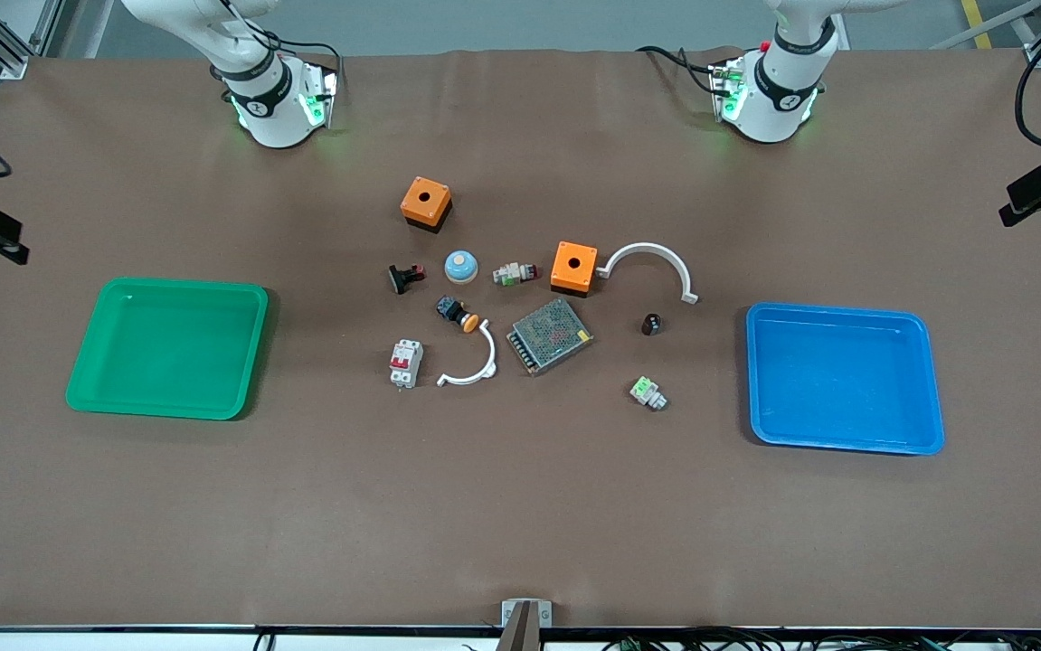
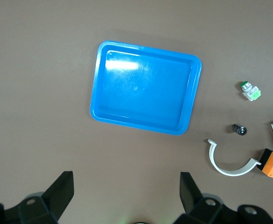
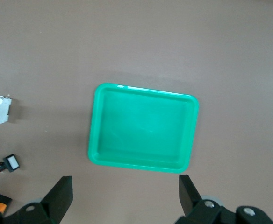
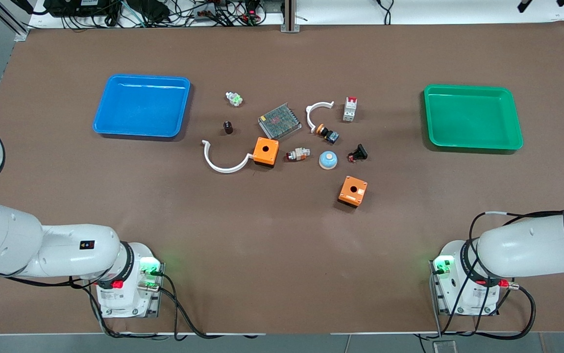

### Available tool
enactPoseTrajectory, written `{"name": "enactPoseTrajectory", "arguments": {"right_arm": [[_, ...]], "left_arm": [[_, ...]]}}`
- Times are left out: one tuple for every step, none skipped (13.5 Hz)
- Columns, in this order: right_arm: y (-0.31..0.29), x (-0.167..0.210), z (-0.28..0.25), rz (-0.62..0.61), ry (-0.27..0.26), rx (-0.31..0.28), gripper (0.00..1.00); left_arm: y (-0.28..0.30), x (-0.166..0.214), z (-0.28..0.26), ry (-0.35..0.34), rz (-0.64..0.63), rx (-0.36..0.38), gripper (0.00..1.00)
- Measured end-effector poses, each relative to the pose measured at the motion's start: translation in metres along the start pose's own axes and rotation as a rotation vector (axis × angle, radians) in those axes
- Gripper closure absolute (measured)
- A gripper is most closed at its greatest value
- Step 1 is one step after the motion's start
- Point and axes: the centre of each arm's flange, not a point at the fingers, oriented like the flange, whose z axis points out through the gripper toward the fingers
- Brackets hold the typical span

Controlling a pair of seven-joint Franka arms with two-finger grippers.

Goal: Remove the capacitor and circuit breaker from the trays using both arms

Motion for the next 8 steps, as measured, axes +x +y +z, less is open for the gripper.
{"name": "enactPoseTrajectory", "arguments": {"right_arm": [[-0.0028,0.0009,0.0005,0.002,-0.001,0.001,0.00],[-0.0017,0.0008,0.0005,0.005,-0.001,0.001,0.00],[0.0009,0.0006,-0.0005,0.010,0.002,0.001,0.00],[0.0040,0.0003,-0.0033,0.015,0.008,0.000,0.00],[0.0057,0.0001,-0.0063,0.018,0.013,-0.001,0.00],[0.0065,-0.0005,-0.0082,0.020,0.012,-0.001,0.00],[0.0065,-0.0017,-0.0082,0.020,0.003,0.000,0.00],[0.0065,-0.0030,-0.0075,0.021,-0.008,0.002,0.00]], "left_arm": [[0.0000,0.0000,0.0000,0.000,0.000,0.000,0.00],[0.0000,0.0001,0.0000,0.001,0.000,0.000,0.00],[0.0000,0.0001,0.0000,0.001,0.000,0.000,0.00],[0.0001,0.0001,0.0000,0.001,0.000,0.000,0.00],[0.0004,0.0001,0.0000,0.001,0.001,0.000,0.00],[0.0014,0.0001,0.0000,0.001,0.003,0.000,0.00],[0.0024,0.0000,0.0000,0.001,0.005,0.000,0.00],[0.0034,0.0000,0.0000,0.001,0.007,0.000,0.00]]}}
